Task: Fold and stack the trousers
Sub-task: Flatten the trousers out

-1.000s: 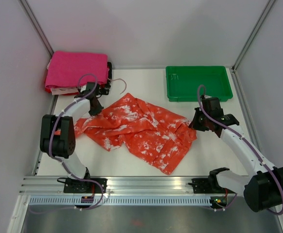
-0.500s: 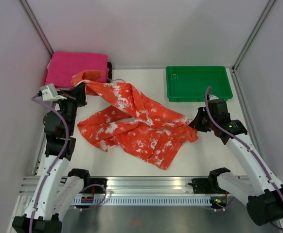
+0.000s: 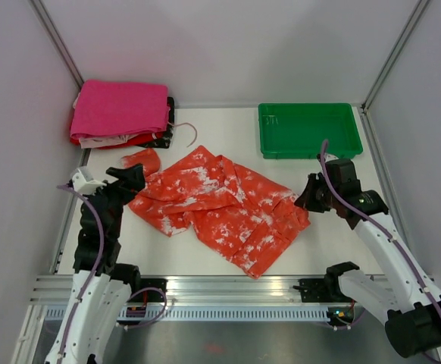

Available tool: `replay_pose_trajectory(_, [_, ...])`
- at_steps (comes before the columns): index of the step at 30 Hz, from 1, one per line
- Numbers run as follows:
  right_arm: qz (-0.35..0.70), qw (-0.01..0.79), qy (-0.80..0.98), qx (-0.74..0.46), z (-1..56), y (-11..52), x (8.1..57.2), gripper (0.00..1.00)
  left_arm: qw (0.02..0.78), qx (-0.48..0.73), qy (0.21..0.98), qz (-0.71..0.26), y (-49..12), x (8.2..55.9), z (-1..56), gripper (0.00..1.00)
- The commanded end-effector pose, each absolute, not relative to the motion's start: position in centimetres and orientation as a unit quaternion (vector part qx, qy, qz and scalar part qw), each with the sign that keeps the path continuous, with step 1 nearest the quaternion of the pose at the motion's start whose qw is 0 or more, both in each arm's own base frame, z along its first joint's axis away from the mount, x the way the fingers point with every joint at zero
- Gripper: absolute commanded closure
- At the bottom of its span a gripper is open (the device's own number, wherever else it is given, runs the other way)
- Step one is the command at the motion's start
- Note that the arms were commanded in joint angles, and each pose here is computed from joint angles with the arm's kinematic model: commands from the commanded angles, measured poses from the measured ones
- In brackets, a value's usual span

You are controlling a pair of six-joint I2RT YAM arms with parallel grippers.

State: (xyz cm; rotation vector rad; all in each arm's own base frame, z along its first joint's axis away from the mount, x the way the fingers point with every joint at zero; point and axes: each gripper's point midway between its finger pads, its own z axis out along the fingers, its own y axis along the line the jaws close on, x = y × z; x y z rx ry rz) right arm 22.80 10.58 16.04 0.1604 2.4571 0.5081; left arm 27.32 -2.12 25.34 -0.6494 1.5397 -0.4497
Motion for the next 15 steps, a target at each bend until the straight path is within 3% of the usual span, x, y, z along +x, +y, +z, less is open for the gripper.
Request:
replay_pose_trajectory(1, [0.187,0.286,0.940,0.028,15.6,10.4,21.5,0.94,0.626,-0.314,0.669,-0.250,-3.1,26.4,26.0,0.00])
replay_pose_trajectory(7, [0.163,0.270,0.946,0.078,14.3,9.9,22.7,0.97,0.453,-0.203,0.804,-0.328,-12.7,28.7,23.0,0.04])
replay_pose_trajectory(9, [0.188,0.276,0.939,0.081,14.7,10.8,23.4,0.99,0.438,-0.165,0.845,-0.259,-14.9,30.4,22.1,0.04])
replay_pose_trajectory(11, [0.201,0.280,0.934,0.094,14.8,11.3,23.8,1.00,0.428,-0.107,0.858,-0.262,-19.9,30.4,23.6,0.02])
replay_pose_trajectory(15, [0.204,0.296,0.928,0.100,15.3,11.2,24.1,1.00,0.368,-0.126,0.888,-0.244,-24.3,32.9,19.6,0.02])
